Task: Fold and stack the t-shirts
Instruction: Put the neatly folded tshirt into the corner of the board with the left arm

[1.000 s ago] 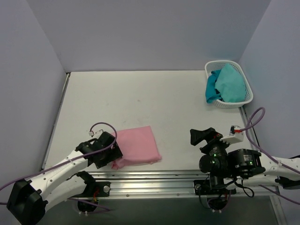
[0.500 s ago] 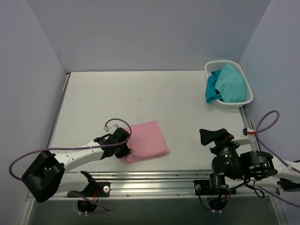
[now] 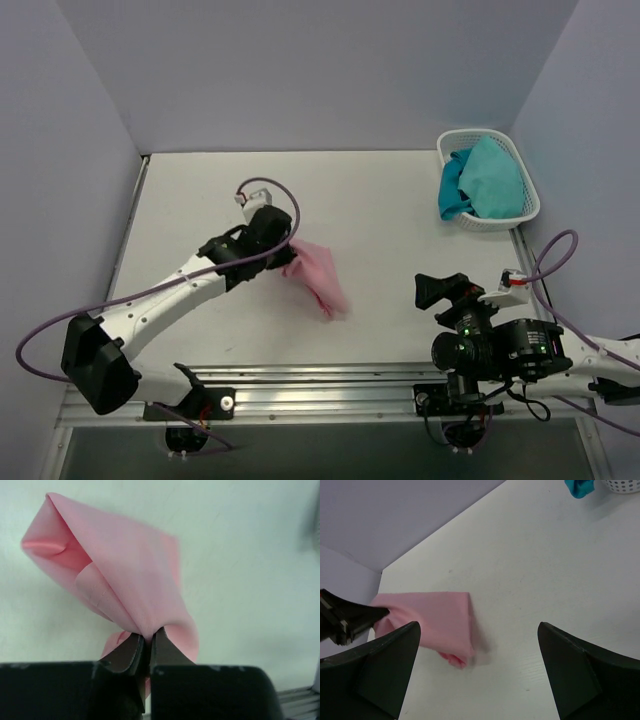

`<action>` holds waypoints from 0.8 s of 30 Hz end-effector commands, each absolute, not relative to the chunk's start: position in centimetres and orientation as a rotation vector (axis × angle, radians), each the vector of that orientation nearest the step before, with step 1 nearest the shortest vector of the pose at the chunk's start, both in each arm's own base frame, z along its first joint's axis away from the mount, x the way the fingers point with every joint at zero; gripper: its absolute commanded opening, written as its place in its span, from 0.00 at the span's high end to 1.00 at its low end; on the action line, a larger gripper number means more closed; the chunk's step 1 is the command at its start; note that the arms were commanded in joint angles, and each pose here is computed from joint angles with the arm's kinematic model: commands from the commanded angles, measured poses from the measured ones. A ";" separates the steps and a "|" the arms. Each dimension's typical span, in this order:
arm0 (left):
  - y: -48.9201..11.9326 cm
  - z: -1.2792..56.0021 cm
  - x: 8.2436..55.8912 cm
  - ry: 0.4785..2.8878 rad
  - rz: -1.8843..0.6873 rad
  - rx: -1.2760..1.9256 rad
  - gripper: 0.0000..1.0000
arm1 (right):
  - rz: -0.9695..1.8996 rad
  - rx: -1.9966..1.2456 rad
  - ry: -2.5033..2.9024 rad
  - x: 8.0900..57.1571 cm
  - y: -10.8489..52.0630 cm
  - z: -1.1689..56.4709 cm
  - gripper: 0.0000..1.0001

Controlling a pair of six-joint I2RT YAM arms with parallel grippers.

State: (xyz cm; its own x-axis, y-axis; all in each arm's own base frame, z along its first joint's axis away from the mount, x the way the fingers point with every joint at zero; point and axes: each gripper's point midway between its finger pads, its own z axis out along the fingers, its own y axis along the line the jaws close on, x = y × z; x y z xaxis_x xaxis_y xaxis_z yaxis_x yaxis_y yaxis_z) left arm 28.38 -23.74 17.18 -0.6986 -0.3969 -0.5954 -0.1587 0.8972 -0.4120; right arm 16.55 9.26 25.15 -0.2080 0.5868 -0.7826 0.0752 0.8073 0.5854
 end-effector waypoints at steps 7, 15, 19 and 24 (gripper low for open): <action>-18.6 24.5 45.6 2.092 -0.641 -0.134 0.98 | 0.473 0.525 1.617 17.4 8.9 28.2 0.01; -11.0 18.0 57.3 2.083 -0.697 -0.123 0.98 | 0.467 0.521 1.609 17.5 8.5 28.7 0.01; -7.4 23.1 60.7 2.011 -0.554 -0.119 0.98 | 0.456 0.513 1.616 17.5 8.7 28.8 0.01; -1.3 33.5 64.8 1.836 -0.410 -0.191 0.98 | 0.442 0.503 1.615 17.5 9.1 29.3 0.01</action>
State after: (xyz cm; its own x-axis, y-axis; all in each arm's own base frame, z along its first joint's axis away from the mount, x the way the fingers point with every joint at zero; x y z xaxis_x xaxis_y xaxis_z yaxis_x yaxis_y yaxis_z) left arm 63.77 -4.10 19.82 -0.5525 -0.3683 -0.7477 -0.0040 0.8983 -0.4395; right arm 17.08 9.61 27.90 -0.1432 0.5953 -0.7906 0.0658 0.8028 0.5926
